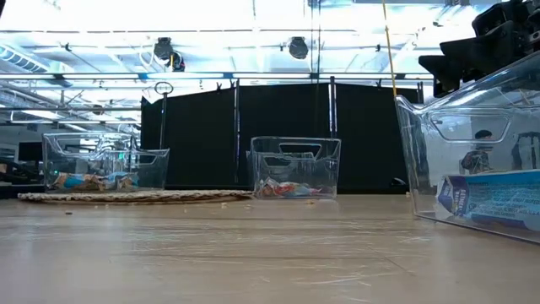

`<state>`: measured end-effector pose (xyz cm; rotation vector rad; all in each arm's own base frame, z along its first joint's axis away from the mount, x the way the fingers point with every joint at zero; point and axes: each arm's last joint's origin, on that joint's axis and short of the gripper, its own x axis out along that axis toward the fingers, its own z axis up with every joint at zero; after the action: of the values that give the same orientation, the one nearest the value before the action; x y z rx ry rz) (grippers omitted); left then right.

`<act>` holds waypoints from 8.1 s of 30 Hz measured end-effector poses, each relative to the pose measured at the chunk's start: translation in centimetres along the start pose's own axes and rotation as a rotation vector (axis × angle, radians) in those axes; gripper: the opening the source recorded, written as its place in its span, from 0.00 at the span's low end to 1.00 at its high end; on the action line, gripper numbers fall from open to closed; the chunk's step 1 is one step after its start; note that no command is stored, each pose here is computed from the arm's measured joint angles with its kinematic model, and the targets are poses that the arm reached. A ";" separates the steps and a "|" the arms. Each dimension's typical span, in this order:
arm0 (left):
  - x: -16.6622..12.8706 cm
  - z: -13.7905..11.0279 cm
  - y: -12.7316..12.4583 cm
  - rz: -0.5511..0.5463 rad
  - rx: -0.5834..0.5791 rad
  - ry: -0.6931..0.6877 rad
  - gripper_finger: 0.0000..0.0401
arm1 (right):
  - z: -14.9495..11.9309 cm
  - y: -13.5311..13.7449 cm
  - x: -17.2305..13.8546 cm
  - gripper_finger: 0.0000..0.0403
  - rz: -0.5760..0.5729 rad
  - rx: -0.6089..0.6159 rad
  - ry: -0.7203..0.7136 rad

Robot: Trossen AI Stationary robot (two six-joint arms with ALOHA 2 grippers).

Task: Pick and place Granola Bars by type
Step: Put the blue granola bar into the bottom transparent bin, then return to Home Position

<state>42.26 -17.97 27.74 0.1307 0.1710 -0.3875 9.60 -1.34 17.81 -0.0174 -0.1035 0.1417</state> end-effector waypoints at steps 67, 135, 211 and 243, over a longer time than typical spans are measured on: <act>5.4 -8.6 3.2 -0.031 -0.360 -0.032 0.30 | 0.0 0.0 0.0 0.43 0.000 0.000 0.000; -33.9 -17.3 1.3 0.484 -0.240 -0.256 0.66 | 0.0 0.0 0.0 0.43 0.000 0.000 0.001; -33.8 -17.4 1.3 0.502 -0.181 -0.234 0.66 | 0.0 0.0 0.0 0.43 0.000 0.001 0.002; -33.8 -17.4 1.3 0.502 -0.181 -0.234 0.66 | 0.0 0.0 0.0 0.43 0.000 0.001 0.002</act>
<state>9.53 -1.68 17.31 -0.0519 -0.0607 0.1150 9.61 -1.34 17.80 -0.0167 -0.1012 0.1415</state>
